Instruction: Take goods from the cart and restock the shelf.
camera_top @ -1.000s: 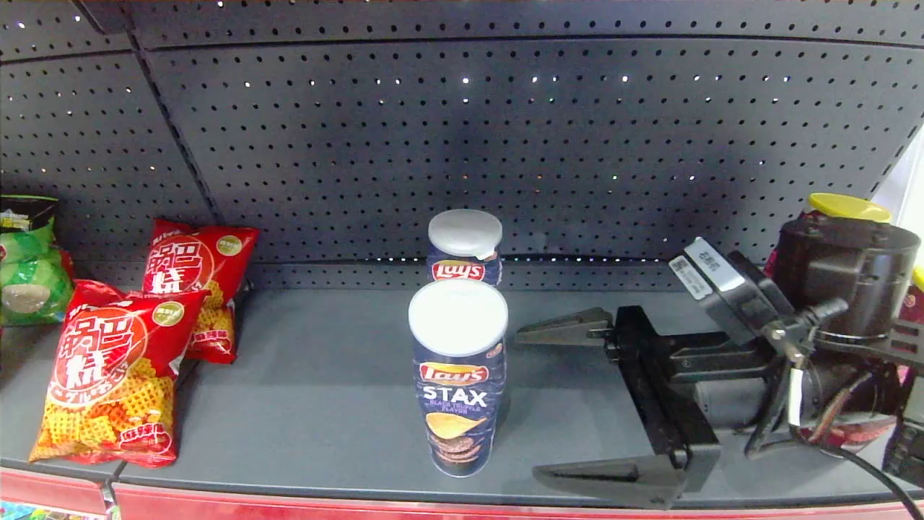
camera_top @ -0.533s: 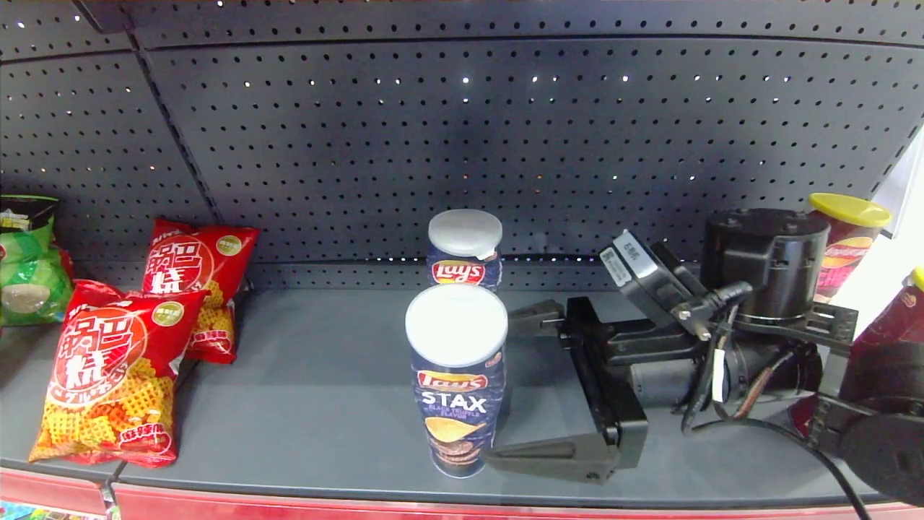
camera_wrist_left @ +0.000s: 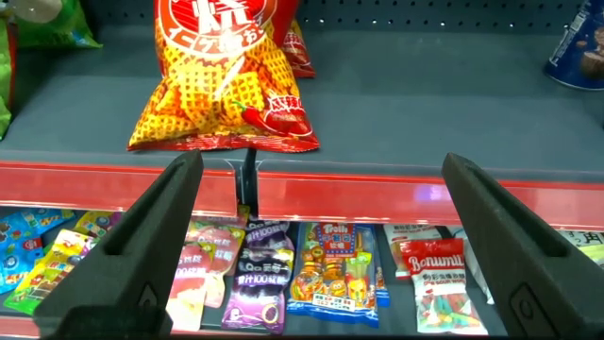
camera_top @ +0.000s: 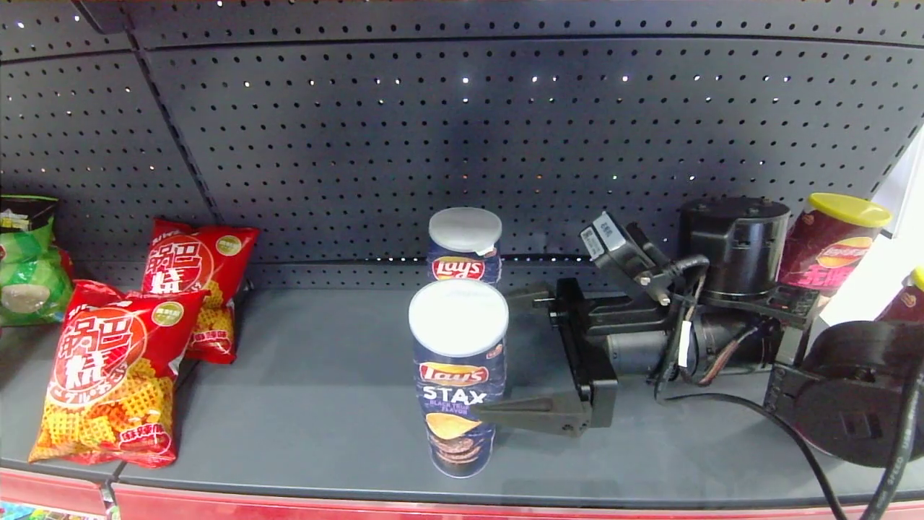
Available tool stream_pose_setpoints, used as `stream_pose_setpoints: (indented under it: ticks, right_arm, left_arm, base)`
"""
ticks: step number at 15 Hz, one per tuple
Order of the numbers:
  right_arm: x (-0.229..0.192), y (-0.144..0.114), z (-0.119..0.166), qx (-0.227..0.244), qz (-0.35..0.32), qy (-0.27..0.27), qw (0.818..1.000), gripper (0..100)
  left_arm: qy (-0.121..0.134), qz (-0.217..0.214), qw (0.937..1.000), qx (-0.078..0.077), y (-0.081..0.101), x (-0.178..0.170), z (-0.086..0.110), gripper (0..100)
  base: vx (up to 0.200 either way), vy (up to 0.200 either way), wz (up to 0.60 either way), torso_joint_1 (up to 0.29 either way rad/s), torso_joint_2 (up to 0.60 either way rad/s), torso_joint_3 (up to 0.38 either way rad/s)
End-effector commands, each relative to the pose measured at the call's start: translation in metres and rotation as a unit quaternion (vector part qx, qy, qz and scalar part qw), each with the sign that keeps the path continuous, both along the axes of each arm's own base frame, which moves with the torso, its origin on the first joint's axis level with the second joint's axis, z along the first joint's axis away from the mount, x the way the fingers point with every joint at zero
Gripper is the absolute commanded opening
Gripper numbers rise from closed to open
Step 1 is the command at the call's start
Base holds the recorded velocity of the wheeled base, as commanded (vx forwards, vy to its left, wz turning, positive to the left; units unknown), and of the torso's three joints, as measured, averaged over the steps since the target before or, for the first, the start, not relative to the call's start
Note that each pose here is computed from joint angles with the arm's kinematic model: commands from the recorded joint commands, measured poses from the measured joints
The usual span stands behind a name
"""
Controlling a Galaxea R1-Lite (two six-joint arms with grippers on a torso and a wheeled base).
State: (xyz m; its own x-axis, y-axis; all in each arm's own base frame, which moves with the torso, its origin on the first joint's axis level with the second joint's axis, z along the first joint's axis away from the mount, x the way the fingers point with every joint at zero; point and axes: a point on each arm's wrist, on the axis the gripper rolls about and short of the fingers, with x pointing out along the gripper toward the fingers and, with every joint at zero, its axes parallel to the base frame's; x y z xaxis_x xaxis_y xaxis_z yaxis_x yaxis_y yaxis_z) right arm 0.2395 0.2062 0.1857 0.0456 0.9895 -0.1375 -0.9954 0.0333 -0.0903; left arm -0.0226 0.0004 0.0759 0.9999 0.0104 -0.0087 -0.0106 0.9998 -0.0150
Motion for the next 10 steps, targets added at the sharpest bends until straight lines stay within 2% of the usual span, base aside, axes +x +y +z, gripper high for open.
stream_pose_setpoints:
  ticks: [1,6,10]
  right_arm:
    - [0.002,-0.004,-0.002,-0.002,-0.006,0.000,1.000,100]
    - [0.013,-0.019,-0.006,-0.007,-0.039,0.003,0.999,100]
    - [0.013,-0.021,-0.010,-0.012,-0.043,0.009,0.999,100]
  left_arm:
    - [0.000,0.000,1.0000,0.000,0.000,0.000,0.000,100]
    - [0.001,0.001,1.0000,0.000,0.000,0.000,0.000,100]
    - [0.001,0.000,1.0000,0.000,0.000,0.000,0.000,100]
  base:
    - [0.000,0.000,0.00,0.000,0.00,0.000]
    - [0.000,0.000,0.00,0.000,0.00,0.000]
    - [0.000,0.000,0.00,0.000,0.00,0.000]
